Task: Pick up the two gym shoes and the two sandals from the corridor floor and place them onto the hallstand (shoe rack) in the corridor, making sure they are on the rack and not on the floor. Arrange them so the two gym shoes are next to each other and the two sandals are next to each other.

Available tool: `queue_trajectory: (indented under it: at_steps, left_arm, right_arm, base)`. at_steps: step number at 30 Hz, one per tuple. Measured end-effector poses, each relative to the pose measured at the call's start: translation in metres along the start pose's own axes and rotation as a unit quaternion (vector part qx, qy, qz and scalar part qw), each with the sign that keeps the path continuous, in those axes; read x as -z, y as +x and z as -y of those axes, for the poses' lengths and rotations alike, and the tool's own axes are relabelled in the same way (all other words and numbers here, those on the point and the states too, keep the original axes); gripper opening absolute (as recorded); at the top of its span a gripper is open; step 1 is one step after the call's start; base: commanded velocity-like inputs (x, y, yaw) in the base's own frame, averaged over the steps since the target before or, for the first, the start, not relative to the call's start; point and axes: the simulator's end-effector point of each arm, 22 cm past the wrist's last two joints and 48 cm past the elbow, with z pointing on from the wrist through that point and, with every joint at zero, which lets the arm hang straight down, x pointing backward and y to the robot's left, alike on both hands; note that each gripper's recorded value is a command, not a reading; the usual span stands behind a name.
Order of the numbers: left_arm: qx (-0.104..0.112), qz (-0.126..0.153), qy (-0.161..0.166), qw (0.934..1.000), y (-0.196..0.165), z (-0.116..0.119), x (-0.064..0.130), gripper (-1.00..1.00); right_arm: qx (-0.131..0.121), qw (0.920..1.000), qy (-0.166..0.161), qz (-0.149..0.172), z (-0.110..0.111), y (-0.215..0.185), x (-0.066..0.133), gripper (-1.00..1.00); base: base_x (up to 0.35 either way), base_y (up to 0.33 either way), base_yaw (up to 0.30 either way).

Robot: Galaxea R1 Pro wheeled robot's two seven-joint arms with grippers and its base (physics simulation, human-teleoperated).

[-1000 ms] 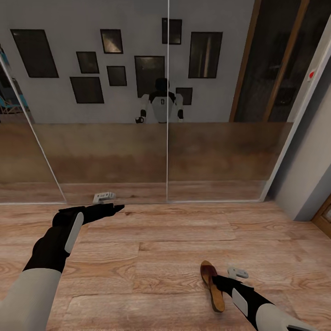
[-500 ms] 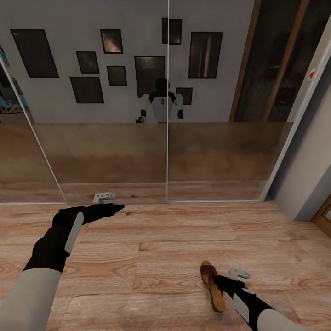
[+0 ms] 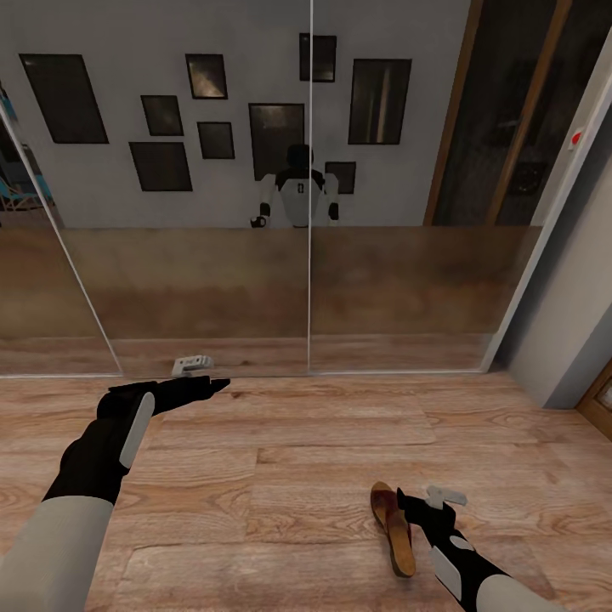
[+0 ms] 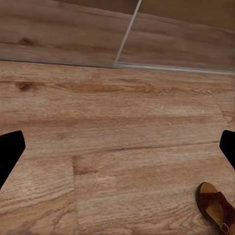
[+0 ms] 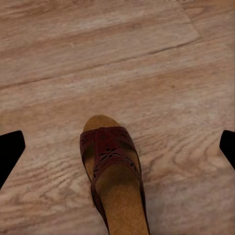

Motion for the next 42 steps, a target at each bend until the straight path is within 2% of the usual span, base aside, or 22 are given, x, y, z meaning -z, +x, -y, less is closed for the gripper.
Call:
queue_trajectory:
  at_steps: [3, 24, 42]
  left_arm:
    - [0.0, 0.0, 0.0, 1.0, 0.0, 0.0, 0.0, 1.0]
    - [0.018, -0.054, -0.008, 0.9984, 0.059, -0.024, -0.044, 1.0]
    - [0.033, -0.102, -0.014, 0.9941, 0.117, -0.041, -0.078, 1.0]
  right_arm:
    - [0.0, 1.0, 0.0, 0.0, 0.0, 0.0, 0.0, 1.0]
    - [0.006, 0.9983, 0.012, -0.057, 0.012, 0.066, -0.014, 1.0]
    - [0.011, 0.9939, 0.024, -0.107, 0.024, 0.125, -0.02, 1.0]
  base:
    - [0.0, 0.0, 0.025]
    - [0.0, 0.0, 0.097]
    - [0.0, 0.0, -0.084]
